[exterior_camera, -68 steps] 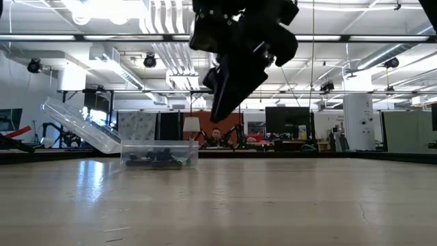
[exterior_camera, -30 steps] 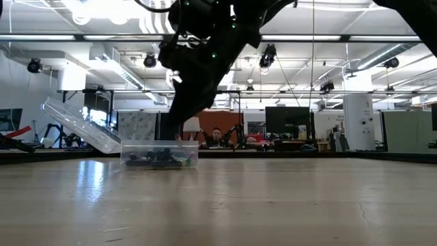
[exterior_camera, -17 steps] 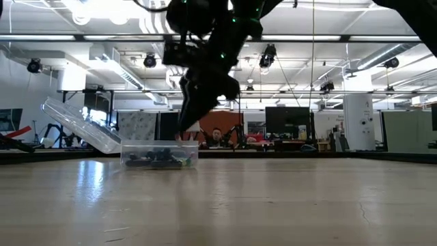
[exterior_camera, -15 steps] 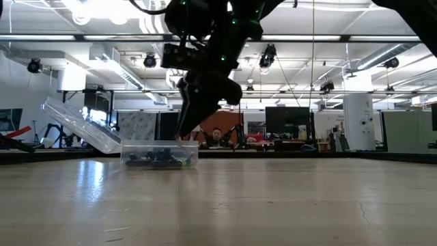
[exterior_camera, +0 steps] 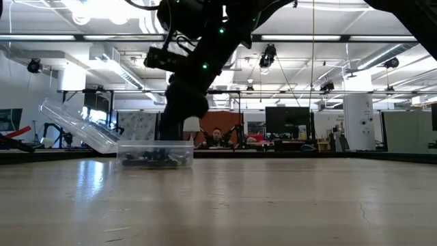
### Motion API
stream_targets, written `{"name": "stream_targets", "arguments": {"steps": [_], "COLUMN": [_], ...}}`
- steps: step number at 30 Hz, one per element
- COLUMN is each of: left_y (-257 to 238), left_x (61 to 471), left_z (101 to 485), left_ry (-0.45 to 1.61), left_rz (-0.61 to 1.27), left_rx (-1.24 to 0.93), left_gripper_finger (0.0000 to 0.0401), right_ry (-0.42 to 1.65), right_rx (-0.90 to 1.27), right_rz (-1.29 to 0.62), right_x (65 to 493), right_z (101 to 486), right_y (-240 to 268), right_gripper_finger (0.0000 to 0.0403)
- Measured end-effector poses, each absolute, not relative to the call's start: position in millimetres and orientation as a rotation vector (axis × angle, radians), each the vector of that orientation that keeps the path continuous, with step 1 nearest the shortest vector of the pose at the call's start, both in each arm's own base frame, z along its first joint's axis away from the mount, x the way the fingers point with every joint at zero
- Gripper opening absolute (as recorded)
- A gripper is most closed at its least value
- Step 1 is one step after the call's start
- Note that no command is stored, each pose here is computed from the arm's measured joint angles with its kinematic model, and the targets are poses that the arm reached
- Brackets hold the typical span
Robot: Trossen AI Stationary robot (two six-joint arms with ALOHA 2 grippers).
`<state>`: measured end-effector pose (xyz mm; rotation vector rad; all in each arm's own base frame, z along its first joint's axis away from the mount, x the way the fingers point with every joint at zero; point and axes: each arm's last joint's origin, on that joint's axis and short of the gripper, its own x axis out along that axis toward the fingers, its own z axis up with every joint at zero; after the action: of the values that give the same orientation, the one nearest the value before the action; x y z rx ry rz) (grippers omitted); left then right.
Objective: Pick & place school supplies into a supply box
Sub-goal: Close the transparent supply box
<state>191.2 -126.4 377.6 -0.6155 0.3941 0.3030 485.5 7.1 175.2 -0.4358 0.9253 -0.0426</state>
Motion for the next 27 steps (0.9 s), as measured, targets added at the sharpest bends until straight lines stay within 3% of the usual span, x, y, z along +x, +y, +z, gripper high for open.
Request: {"name": "stream_targets", "arguments": {"steps": [5,10,15,22,27], "left_y": [-126.3,-124.9,-114.1,-95.6,-81.7], "left_x": [191.1,189.3,170.5,134.8,129.5], "left_z": [377.5,368.5,345.9,331.7,296.0], "left_ry": [0.394,0.434,0.545,0.475,0.634], "left_rz": [0.303,0.337,0.565,0.922,1.069], "left_rx": [-0.615,-0.604,-0.71,-0.783,-0.809], "left_gripper_finger": [0.007,0.007,0.007,0.007,0.0056], "right_ry": [0.924,0.976,1.071,1.112,1.043], "right_rx": [-0.336,-0.237,-0.164,0.115,0.214], "right_rz": [-0.095,-0.137,-0.171,-0.366,-0.347], "right_x": [484.0,466.1,438.5,401.8,398.3], "right_z": [178.4,206.2,218.5,202.5,200.8], "right_y": [4.1,5.9,5.9,-9.3,-5.2], "right_gripper_finger": [0.0082,0.0082,0.0082,0.0082,0.0082]}}
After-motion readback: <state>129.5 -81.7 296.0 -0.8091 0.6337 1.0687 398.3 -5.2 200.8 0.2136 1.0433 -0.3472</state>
